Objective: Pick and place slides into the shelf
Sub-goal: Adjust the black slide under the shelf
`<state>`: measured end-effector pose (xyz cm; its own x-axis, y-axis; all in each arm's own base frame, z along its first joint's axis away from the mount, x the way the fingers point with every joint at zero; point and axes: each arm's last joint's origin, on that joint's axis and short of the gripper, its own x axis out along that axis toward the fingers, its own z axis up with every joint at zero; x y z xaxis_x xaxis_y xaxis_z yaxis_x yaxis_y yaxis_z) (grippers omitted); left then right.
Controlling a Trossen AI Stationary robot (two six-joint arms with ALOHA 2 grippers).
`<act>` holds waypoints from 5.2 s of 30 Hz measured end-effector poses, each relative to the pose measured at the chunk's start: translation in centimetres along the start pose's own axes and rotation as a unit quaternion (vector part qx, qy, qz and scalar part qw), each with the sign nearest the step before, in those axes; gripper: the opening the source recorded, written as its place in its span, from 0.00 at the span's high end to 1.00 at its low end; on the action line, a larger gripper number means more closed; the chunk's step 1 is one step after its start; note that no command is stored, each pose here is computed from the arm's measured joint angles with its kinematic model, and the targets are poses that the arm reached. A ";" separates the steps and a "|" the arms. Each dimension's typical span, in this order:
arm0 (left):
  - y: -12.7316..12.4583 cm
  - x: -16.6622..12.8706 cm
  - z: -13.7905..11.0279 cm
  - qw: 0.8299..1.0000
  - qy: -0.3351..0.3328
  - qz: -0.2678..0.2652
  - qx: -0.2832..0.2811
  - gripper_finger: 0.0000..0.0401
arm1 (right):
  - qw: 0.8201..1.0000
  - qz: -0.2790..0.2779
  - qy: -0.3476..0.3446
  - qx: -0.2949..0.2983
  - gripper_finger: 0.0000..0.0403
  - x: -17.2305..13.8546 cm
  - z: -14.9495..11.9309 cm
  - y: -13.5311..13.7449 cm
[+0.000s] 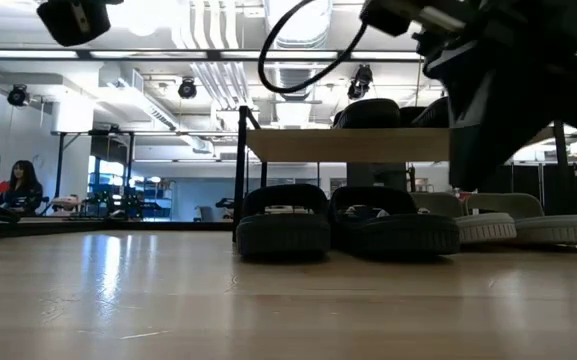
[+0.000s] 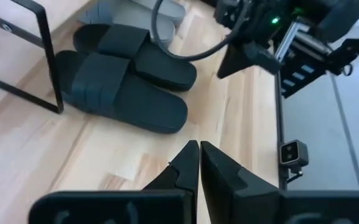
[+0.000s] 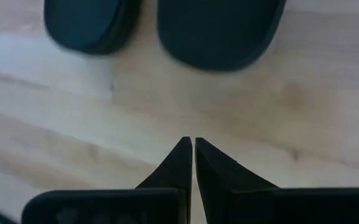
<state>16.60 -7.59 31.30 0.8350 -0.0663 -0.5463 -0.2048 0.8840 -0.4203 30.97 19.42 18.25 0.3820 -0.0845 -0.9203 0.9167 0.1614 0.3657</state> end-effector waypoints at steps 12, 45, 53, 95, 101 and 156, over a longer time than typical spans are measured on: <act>1.3 -1.0 -0.7 0.999 -0.024 0.014 0.016 1.00 | 0.999 -0.047 -0.025 -0.003 0.97 3.0 0.2 -0.3; 1.3 -0.5 -0.7 0.998 -0.029 0.032 0.039 1.00 | 0.998 0.035 -0.007 -0.057 0.97 2.9 1.6 3.9; 1.2 -0.4 -0.7 0.998 -0.029 0.032 0.039 1.00 | 0.997 0.062 -0.005 -0.039 0.97 6.9 0.8 5.9; 1.0 0.4 -0.9 0.998 -0.017 0.039 0.044 1.00 | 0.987 -0.057 -0.005 -0.151 0.97 4.5 3.5 7.5; 0.6 0.9 -0.8 0.998 -0.016 0.032 0.043 1.00 | 0.992 -0.115 -0.012 -0.055 0.97 4.1 1.1 4.4; 0.6 1.6 -1.1 0.997 -0.012 0.050 0.049 1.00 | 0.979 0.100 -0.122 -0.128 0.97 4.1 6.7 7.4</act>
<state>17.31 -7.67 29.41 0.8244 0.0349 -0.5649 -0.2378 0.9271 -0.2898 40.11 13.72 18.06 0.5966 -0.2541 -0.7612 0.7728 0.4377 0.4596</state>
